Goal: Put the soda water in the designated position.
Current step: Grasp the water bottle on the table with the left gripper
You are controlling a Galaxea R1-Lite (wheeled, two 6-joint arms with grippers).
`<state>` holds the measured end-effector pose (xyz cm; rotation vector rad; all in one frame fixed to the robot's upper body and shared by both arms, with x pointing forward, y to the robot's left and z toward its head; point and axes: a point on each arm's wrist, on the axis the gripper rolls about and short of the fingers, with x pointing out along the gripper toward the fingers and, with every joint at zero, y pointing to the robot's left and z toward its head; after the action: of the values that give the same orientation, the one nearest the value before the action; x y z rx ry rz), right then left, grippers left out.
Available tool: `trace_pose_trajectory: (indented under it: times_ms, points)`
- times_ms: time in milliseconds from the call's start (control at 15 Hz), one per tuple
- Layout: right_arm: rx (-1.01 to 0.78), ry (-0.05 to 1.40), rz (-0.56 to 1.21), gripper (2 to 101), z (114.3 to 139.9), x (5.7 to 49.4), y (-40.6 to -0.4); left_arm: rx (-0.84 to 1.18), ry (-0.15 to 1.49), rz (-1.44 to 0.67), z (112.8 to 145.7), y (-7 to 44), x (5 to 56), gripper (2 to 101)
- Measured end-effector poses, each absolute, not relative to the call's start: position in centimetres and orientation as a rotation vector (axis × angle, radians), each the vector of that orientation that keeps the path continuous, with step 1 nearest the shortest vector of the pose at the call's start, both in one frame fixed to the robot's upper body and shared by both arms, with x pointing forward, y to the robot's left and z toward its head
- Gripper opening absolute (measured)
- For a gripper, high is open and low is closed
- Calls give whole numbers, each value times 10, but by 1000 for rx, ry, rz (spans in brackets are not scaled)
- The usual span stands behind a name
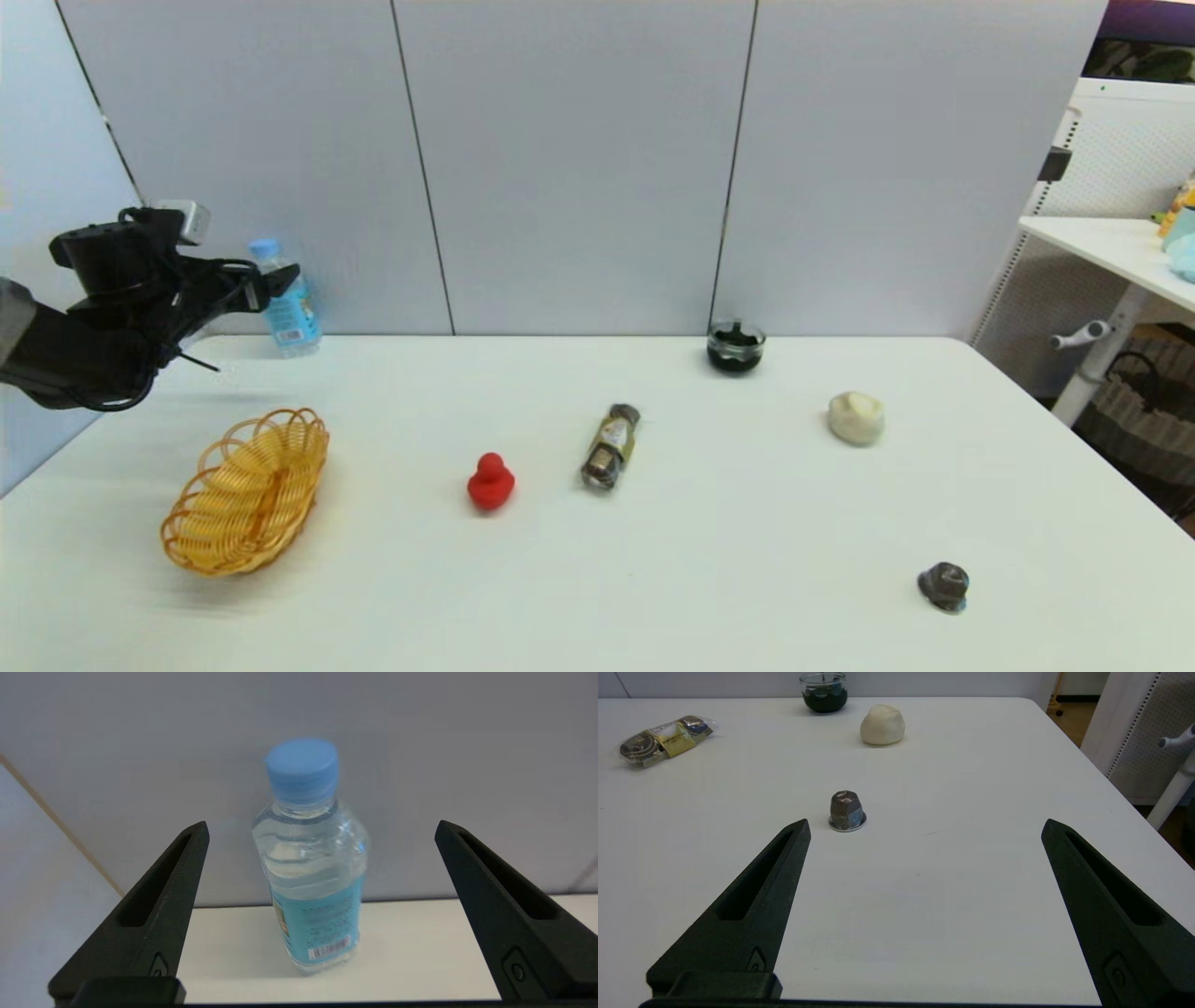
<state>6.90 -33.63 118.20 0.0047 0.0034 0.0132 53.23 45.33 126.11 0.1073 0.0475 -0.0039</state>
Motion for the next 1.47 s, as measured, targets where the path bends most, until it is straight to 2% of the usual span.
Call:
trace_pose_trajectory:
  times_ms: [267, 733, 1467]
  points:
    - [4, 3, 13, 980, 1182, 69, -336, 112, 30, 26, 1246, 455, 560, 978]
    - [4, 3, 13, 980, 1182, 69, -336, 98, 59, 35, 1219, 453, 575, 978]
    - [5, 3, 13, 980, 1182, 69, -336, 37, 8, 112, 1216, 458, 593, 978]
